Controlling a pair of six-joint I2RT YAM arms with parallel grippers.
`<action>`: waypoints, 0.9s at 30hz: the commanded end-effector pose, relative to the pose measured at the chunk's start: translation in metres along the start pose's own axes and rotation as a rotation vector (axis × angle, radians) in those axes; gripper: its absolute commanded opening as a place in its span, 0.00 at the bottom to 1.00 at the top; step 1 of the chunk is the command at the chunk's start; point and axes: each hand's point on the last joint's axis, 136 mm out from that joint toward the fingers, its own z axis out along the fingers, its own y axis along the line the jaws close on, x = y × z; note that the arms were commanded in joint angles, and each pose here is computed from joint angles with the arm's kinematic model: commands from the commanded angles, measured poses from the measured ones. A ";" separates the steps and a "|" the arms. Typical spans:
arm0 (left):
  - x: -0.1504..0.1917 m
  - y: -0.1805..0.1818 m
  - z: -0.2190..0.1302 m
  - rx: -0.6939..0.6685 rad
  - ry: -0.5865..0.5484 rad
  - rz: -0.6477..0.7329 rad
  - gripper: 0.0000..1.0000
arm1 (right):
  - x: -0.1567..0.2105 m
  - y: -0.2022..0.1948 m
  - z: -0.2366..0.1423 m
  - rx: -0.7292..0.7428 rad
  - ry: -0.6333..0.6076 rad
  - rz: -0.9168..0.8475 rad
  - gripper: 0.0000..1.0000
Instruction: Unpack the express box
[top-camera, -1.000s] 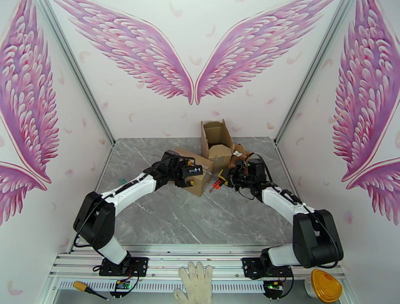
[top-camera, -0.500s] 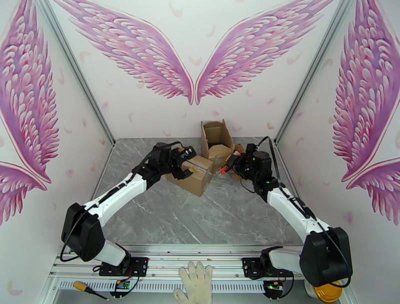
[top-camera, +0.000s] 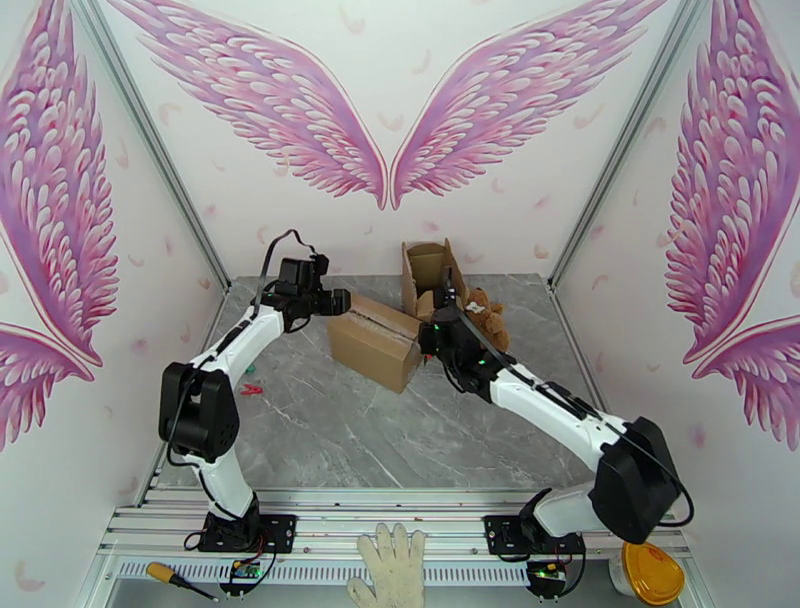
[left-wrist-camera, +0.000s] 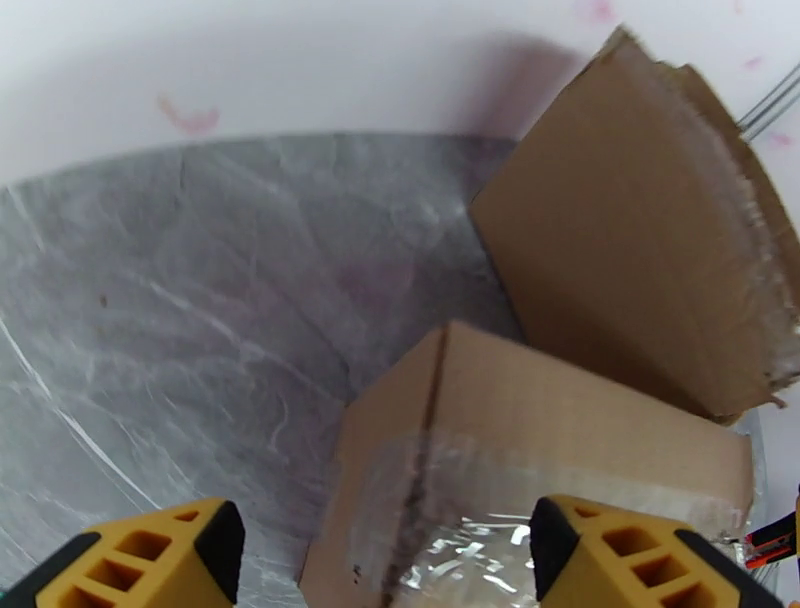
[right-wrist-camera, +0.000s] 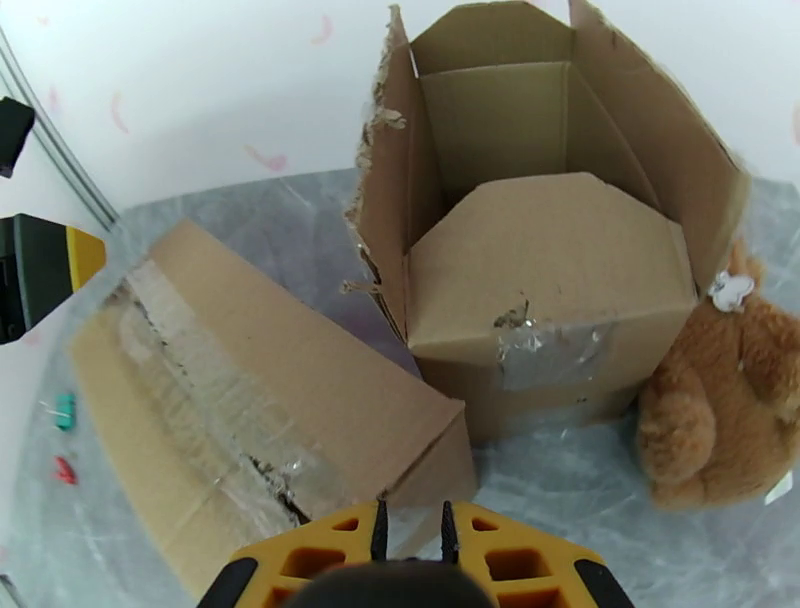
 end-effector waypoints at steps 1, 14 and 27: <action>0.015 -0.024 0.000 0.126 0.053 -0.083 0.79 | -0.010 -0.005 0.010 0.116 -0.023 -0.126 0.00; 0.087 -0.020 -0.087 0.119 -0.084 -0.282 0.77 | -0.025 0.080 0.034 -0.264 -0.075 -0.212 0.00; 0.032 -0.003 -0.155 -0.118 -0.192 -0.047 0.88 | -0.047 0.045 -0.002 -0.123 -0.069 -0.186 0.00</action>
